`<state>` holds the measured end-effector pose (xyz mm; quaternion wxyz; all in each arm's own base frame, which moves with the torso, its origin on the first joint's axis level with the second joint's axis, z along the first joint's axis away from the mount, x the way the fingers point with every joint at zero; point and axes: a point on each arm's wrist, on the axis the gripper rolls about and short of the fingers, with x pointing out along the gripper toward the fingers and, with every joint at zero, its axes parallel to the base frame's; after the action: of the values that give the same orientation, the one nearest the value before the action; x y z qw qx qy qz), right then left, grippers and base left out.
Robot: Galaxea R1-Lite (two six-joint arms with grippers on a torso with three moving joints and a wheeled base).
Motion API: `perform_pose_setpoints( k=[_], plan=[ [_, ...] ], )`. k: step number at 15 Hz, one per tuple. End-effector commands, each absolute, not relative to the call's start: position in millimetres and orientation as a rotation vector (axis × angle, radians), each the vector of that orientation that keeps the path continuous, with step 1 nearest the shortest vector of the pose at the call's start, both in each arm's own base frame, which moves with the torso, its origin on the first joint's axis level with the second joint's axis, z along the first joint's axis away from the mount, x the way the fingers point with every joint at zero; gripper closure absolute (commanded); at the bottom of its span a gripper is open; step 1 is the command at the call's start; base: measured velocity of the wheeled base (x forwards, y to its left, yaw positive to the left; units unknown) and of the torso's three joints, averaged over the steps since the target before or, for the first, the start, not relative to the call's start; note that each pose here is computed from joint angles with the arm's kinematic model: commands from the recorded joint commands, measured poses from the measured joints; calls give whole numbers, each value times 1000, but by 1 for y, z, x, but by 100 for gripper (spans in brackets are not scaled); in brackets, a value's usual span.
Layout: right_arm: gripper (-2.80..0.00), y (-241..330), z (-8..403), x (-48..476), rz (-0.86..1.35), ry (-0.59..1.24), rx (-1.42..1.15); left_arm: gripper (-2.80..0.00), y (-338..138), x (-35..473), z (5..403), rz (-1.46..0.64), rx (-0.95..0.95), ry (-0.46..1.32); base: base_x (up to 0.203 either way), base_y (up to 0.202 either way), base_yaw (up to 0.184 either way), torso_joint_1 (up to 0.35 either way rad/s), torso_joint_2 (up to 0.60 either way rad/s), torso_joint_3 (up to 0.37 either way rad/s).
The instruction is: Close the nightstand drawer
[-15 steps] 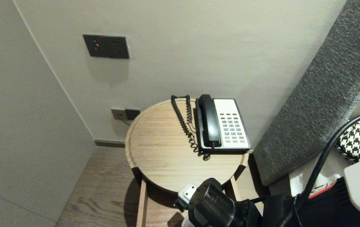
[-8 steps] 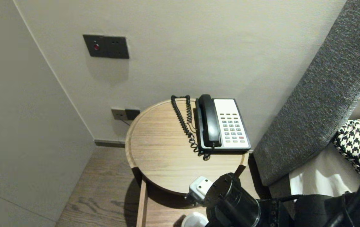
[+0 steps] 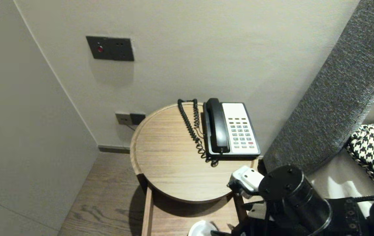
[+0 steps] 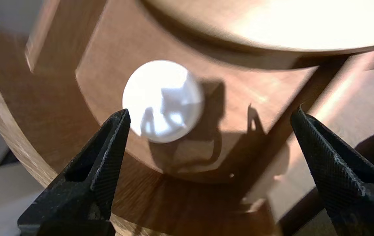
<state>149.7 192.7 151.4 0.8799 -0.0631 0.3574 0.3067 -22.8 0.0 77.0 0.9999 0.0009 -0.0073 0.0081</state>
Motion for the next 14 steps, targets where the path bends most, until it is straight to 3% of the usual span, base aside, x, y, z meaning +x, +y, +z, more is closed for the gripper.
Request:
perform_pose_setpoints(
  k=[1,2,3,4,8,14],
  plan=[
    [-280,168,175,150,600,660,-49,0,0,-23,77,17,2,-17,0,0,0,0,0,0],
    [-280,161,180,151,576,644,-14,0,0,-23,77,17,2,-17,0,0,0,0,0,0],
    [-229,155,185,151,555,635,40,0,0,-23,77,17,2,-17,0,0,0,0,0,0],
    [0,149,190,152,533,628,102,0,0,-23,77,17,2,-17,0,0,0,0,0,0],
    [0,121,210,153,642,662,337,0,0,-23,77,17,2,-15,0,0,0,0,0,0],
    [0,99,210,131,615,1028,407,0,0,-23,77,17,2,-17,0,0,0,0,0,0]
  ],
)
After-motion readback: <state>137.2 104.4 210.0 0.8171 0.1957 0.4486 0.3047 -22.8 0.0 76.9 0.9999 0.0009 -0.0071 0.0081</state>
